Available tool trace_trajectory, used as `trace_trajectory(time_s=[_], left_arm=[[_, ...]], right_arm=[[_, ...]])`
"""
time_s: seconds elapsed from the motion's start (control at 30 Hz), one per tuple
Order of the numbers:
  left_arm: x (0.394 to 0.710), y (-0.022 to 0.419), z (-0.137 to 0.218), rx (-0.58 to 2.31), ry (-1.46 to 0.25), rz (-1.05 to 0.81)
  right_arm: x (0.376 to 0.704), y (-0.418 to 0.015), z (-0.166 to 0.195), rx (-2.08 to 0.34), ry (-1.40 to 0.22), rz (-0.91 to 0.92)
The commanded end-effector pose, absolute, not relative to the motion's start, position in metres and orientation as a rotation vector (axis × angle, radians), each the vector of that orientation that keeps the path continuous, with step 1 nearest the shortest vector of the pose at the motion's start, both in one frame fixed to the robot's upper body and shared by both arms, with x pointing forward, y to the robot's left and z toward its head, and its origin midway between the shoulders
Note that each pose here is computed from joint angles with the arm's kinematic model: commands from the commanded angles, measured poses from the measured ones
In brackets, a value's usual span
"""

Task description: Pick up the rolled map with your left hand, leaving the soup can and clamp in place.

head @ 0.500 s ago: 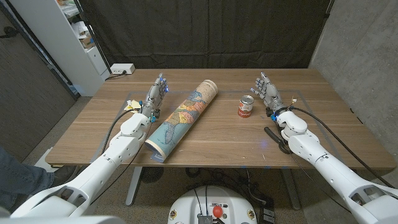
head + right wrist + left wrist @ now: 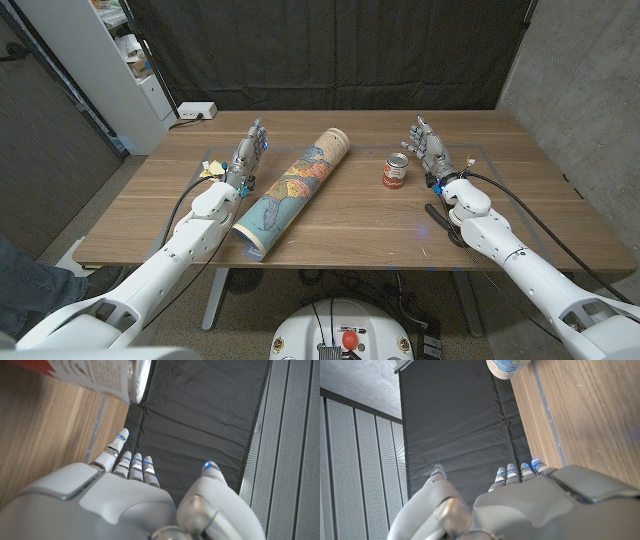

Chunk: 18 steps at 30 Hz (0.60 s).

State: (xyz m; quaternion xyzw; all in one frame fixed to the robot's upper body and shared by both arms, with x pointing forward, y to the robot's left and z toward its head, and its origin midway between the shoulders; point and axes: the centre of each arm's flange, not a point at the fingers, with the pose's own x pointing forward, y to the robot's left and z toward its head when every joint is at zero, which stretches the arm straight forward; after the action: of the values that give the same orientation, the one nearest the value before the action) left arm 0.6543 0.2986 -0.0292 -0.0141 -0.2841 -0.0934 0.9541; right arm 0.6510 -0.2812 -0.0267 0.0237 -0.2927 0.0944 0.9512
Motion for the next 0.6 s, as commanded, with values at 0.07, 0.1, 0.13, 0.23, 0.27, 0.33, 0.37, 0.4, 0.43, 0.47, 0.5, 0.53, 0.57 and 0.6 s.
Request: trace_trajectory(time_s=[0.07,0.1,0.13,0.23,0.27,0.33,0.37,0.4,0.43,0.47,0.5,0.53,0.57,0.6], left_arm=[[0.6479,0.3024,-0.024,0.017,-0.586,-0.184],[0.6473,0.3025,-0.0235,0.018,-0.587,-0.183],[0.6467,0.3027,-0.023,0.022,-0.588,-0.183],[0.6453,0.304,-0.0219,0.028,-0.59,-0.184],[0.6449,0.3045,-0.0217,0.031,-0.59,-0.182],[0.6441,0.3055,-0.0217,0.036,-0.589,-0.181],[0.6437,0.3059,-0.0218,0.038,-0.589,-0.181],[0.6433,0.3063,-0.022,0.041,-0.587,-0.181],[0.6429,0.3067,-0.0222,0.045,-0.586,-0.18],[0.6425,0.307,-0.0224,0.048,-0.585,-0.18],[0.642,0.3073,-0.0225,0.052,-0.583,-0.18],[0.6414,0.3075,-0.0226,0.058,-0.582,-0.178],[0.641,0.3078,-0.0226,0.062,-0.581,-0.177],[0.6406,0.308,-0.0228,0.063,-0.579,-0.178]], right_arm=[[0.6523,-0.2793,-0.027,0.053,-0.592,0.184],[0.6527,-0.279,-0.0271,0.055,-0.593,0.185],[0.6529,-0.2786,-0.0272,0.058,-0.593,0.185],[0.6536,-0.2771,-0.0273,0.059,-0.592,0.184],[0.6539,-0.2766,-0.0272,0.059,-0.592,0.184],[0.6542,-0.2758,-0.0271,0.058,-0.59,0.183],[0.6544,-0.2754,-0.0269,0.058,-0.59,0.183],[0.6547,-0.2748,-0.0267,0.057,-0.589,0.183],[0.6549,-0.2743,-0.0265,0.057,-0.589,0.182],[0.6551,-0.2738,-0.0261,0.057,-0.589,0.182],[0.6552,-0.2733,-0.0257,0.058,-0.59,0.182],[0.6553,-0.2728,-0.0254,0.058,-0.591,0.182],[0.6555,-0.2723,-0.025,0.058,-0.591,0.182],[0.6556,-0.2717,-0.0246,0.057,-0.592,0.182]])
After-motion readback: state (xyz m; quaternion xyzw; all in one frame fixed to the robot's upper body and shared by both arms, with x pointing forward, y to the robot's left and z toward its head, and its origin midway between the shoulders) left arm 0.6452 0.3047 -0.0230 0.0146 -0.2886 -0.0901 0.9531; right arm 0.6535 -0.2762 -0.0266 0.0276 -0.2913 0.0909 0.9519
